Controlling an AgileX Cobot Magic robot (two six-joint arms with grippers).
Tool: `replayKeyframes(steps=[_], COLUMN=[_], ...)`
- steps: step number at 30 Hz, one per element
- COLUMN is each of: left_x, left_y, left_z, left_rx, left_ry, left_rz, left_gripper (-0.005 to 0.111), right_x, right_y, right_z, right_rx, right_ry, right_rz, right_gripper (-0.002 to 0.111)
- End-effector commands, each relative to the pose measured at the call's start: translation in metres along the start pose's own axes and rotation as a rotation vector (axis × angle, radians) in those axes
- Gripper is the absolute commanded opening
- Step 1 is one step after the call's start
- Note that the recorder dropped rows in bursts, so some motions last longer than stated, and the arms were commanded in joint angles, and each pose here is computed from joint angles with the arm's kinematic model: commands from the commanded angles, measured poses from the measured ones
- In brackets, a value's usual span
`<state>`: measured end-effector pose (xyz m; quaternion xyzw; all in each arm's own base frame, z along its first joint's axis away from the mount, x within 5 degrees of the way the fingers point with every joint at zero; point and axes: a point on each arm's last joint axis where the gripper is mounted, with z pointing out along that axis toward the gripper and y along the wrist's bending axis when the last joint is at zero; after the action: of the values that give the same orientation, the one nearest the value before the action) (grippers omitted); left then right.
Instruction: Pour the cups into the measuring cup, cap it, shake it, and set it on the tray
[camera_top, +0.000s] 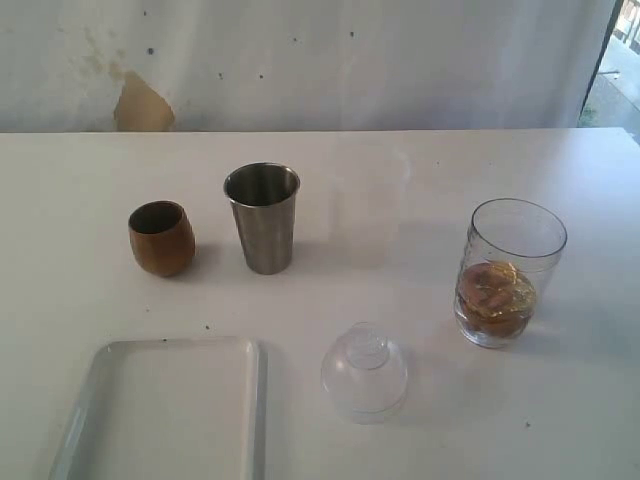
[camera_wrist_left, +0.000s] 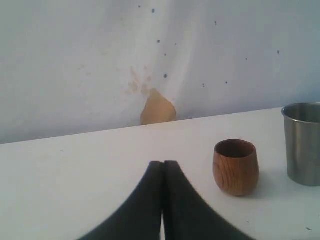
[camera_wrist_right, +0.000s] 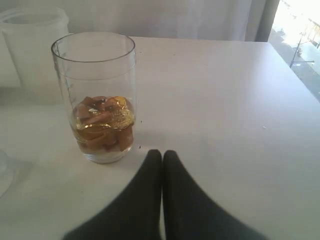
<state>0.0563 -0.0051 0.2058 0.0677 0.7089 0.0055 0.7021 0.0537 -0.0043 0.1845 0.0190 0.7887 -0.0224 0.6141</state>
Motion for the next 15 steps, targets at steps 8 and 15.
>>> replayKeyframes(steps=[8, 15], left_x=[0.014, 0.014], left_y=[-0.002, -0.002], left_z=[-0.001, -0.001], left_rx=[0.023, 0.024], left_ry=[0.133, 0.134], left_rz=[-0.016, -0.016], left_gripper=[0.0, 0.0], right_x=[0.002, 0.002], right_y=[0.0, 0.0], right_z=[0.0, 0.0], right_rx=[0.0, 0.0], right_ry=[0.0, 0.0], right_rz=[-0.002, -0.002], right_gripper=[0.0, 0.0])
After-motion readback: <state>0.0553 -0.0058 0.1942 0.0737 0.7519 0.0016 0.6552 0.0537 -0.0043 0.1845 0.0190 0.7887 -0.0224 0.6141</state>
